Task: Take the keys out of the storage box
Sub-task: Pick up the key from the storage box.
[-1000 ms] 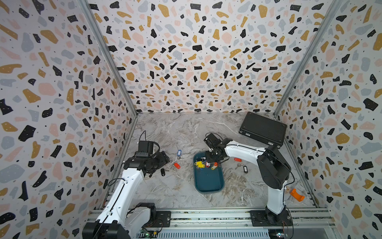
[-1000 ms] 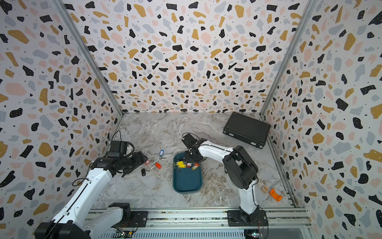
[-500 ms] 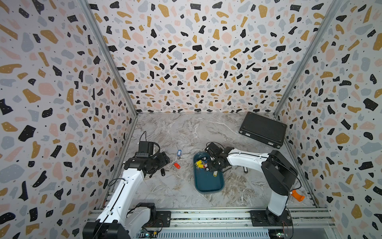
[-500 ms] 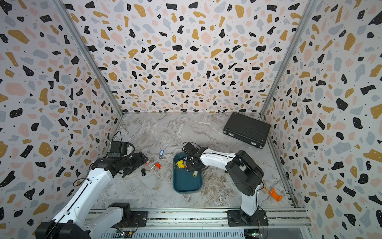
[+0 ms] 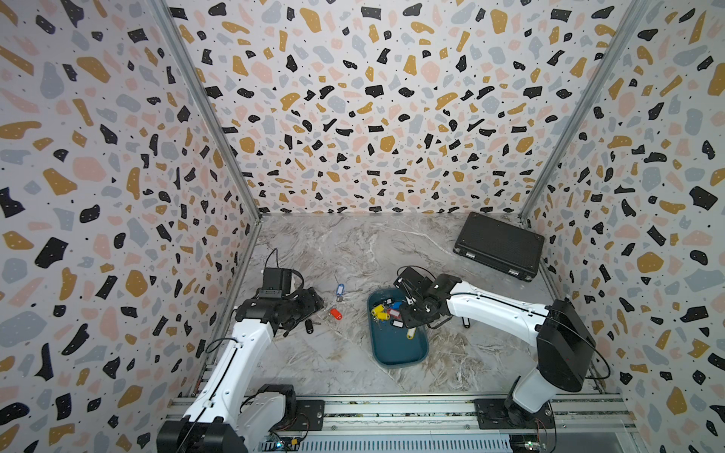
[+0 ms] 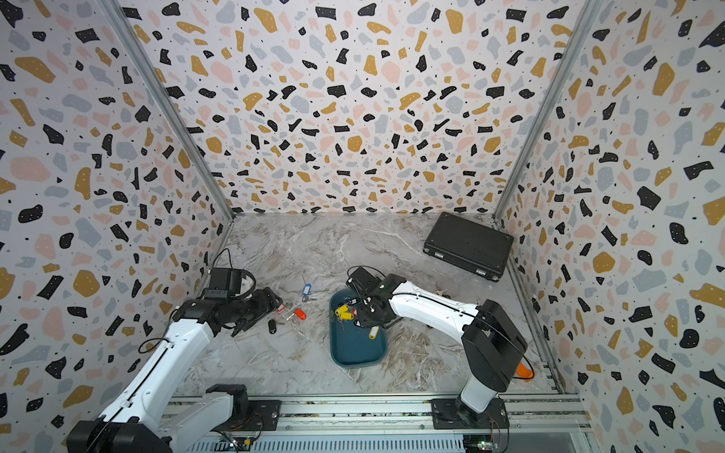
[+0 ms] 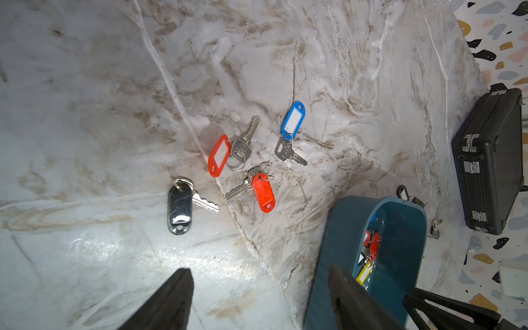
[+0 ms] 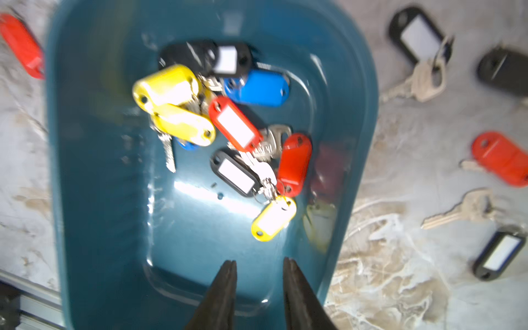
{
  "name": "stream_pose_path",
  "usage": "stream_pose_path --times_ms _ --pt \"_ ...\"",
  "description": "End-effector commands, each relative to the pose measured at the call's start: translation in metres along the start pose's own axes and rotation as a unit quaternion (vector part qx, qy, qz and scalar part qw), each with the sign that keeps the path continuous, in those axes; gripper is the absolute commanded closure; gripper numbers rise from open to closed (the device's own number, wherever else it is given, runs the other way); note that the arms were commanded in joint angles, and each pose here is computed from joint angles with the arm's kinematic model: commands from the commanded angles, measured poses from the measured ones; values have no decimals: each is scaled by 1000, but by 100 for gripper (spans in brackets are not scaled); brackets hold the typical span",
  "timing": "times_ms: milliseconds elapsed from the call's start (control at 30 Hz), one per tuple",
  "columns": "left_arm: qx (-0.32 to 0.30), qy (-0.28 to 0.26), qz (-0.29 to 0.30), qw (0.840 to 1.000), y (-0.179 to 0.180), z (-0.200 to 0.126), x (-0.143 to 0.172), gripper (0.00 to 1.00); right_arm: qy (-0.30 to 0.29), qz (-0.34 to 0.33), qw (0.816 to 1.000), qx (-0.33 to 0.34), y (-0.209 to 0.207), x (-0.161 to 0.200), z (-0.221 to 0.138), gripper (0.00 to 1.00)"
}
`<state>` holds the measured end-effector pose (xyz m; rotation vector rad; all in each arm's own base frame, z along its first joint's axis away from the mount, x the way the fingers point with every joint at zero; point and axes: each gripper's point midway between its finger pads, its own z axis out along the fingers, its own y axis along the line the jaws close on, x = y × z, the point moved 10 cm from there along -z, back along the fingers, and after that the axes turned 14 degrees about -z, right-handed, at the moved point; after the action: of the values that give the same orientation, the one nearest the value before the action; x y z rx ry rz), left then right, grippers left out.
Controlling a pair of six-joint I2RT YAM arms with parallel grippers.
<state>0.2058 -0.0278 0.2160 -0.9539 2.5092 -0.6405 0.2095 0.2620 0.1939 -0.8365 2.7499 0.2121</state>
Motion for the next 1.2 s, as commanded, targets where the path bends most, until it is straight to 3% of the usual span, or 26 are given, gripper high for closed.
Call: stream_pose_path --times_ms 0,200,667,1000,1167 --pt "10 -1 1 1000 1 2 0 22 40 -18 999 17 0 -2 6 62" --pt "11 1 2 1000 1 1 0 22 59 -17 998 13 3 -5 22 58" --pt "16 3 3 1000 0 2 0 22 108 -119 987 26 2 -7 38 57" --pt "16 4 3 1000 0 2 1 22 135 -131 981 36 1 -5 63 66" --pt "16 5 3 1000 0 2 1 22 132 -124 983 27 2 -3 58 83"
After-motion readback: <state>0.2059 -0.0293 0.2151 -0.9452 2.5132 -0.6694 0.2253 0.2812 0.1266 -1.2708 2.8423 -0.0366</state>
